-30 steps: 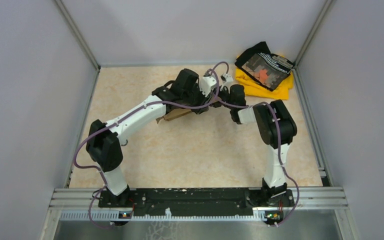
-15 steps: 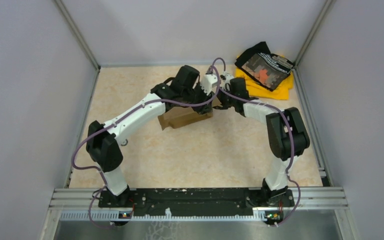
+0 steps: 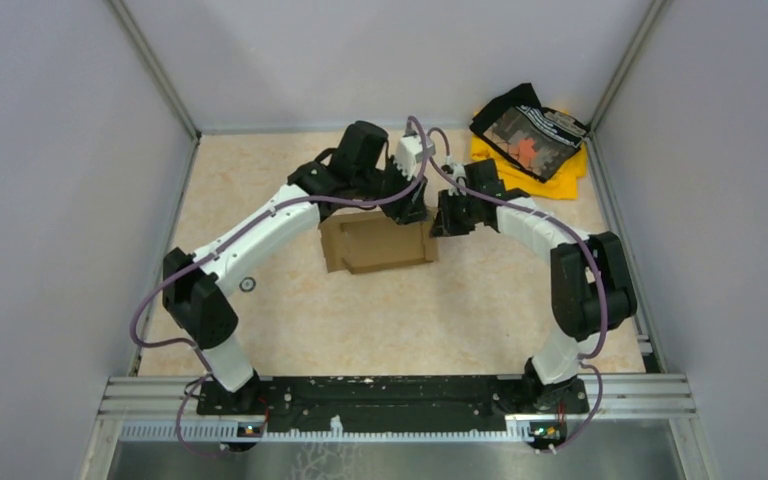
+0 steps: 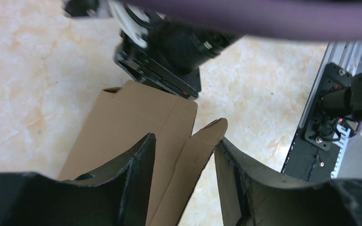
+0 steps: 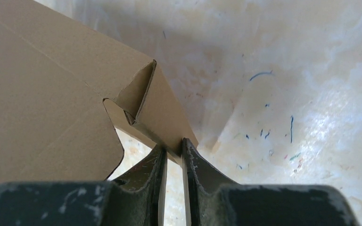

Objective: Fold the paper box

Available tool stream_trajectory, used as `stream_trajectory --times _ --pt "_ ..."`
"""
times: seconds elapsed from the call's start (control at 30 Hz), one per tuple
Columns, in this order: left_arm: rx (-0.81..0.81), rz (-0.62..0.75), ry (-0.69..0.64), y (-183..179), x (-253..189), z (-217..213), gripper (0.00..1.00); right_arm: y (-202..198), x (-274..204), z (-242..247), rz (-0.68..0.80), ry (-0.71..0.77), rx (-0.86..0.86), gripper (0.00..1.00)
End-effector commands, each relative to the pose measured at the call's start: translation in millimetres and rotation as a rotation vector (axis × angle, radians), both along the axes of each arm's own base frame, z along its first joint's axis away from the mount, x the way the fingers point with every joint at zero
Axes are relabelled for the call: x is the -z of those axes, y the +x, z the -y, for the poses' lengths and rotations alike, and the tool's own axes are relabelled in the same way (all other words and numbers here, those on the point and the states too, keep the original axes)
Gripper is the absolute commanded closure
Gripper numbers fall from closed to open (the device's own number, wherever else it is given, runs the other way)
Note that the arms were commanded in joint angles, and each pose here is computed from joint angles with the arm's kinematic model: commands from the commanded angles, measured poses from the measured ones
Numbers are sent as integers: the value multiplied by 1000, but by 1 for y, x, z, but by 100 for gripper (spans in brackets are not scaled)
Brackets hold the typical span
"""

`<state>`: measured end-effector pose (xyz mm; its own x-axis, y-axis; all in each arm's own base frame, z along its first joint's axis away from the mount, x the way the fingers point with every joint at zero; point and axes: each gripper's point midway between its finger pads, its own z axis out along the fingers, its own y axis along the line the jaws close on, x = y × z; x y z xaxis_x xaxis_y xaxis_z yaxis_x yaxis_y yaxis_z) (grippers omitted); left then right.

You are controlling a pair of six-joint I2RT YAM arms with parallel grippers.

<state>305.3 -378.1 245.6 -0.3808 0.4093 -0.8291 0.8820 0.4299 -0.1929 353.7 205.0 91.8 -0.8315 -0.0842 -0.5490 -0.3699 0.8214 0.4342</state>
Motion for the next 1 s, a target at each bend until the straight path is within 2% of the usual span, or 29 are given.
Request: stream_trajectory --times 0.0,0.33,0.57,0.97 --pt "-38 48 -119 18 -54 -9 45 -13 -2 5 -24 -74 -51 84" --pt "-278 12 -213 63 -80 -65 44 -5 15 33 -45 -245 10 84" --pt "-408 -64 -162 80 -45 -91 44 2 27 38 -13 -279 51 86" --pt "-419 -112 -133 71 -7 -101 46 -9 56 27 107 -369 2 84"
